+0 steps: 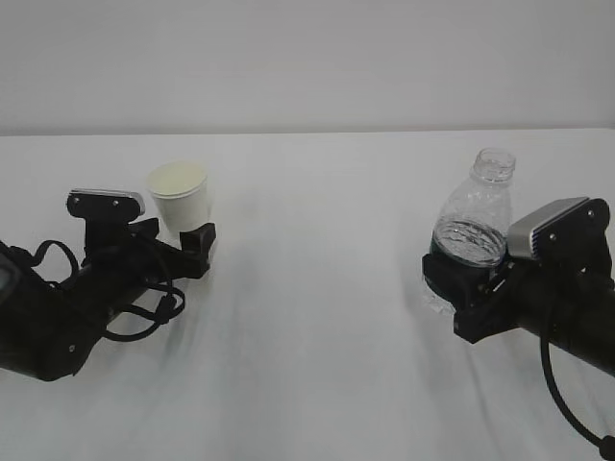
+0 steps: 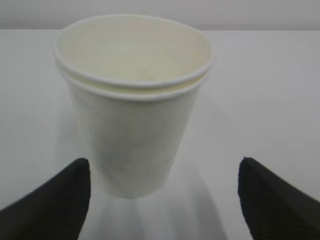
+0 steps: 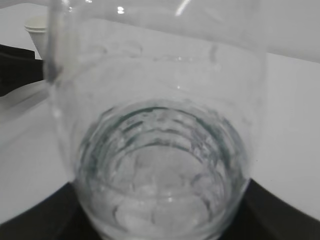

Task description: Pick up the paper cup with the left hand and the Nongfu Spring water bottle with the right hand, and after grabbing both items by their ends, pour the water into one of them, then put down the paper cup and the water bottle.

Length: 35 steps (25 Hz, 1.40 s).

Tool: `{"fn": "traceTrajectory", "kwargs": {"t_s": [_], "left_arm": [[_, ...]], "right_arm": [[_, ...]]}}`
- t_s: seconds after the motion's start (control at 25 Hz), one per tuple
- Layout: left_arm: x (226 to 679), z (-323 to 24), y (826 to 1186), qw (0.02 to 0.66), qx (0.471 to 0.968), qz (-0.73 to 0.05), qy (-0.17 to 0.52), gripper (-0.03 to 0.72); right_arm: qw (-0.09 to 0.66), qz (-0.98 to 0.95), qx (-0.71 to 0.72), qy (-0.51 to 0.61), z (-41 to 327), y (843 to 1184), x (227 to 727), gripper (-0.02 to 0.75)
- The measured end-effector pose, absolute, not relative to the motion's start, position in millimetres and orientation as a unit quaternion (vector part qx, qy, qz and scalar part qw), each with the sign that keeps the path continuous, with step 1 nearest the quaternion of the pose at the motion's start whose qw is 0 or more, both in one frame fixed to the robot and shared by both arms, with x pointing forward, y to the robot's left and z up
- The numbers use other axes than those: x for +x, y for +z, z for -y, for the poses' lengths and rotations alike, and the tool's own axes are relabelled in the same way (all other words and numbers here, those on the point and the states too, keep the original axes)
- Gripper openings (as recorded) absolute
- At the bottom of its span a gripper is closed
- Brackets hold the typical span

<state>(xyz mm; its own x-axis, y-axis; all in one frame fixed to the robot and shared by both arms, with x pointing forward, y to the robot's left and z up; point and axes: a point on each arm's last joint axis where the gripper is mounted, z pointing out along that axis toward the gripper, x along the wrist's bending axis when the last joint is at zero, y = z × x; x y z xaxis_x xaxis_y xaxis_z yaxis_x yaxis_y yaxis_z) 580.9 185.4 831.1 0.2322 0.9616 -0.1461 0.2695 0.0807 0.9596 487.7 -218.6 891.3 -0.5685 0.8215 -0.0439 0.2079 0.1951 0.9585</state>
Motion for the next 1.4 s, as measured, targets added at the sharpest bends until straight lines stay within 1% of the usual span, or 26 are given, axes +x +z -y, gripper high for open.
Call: {"fn": "traceTrajectory", "kwargs": {"t_s": [0.24,0.48,0.76,1.4], "left_arm": [[592,-184,829,0.521,0.575,-0.527,0.346,0.688],[604,-193,823,0.515,0.561,-0.539,0.359,0.683],[615,-190,820,0.527,0.568,-0.522,0.358,0.666],[634,-184,817,0.543,0.559,-0.509,0.365,0.638]], "right_arm": [[0.294,-0.715,0.360,0.522,219,891,488,0.449],[0.294,-0.715,0.360,0.522,219,891,488,0.449],[0.294,-0.715,0.360,0.522,219,891,488,0.449],[0.293,-0.716,0.360,0.522,219,891,488,0.449]]}}
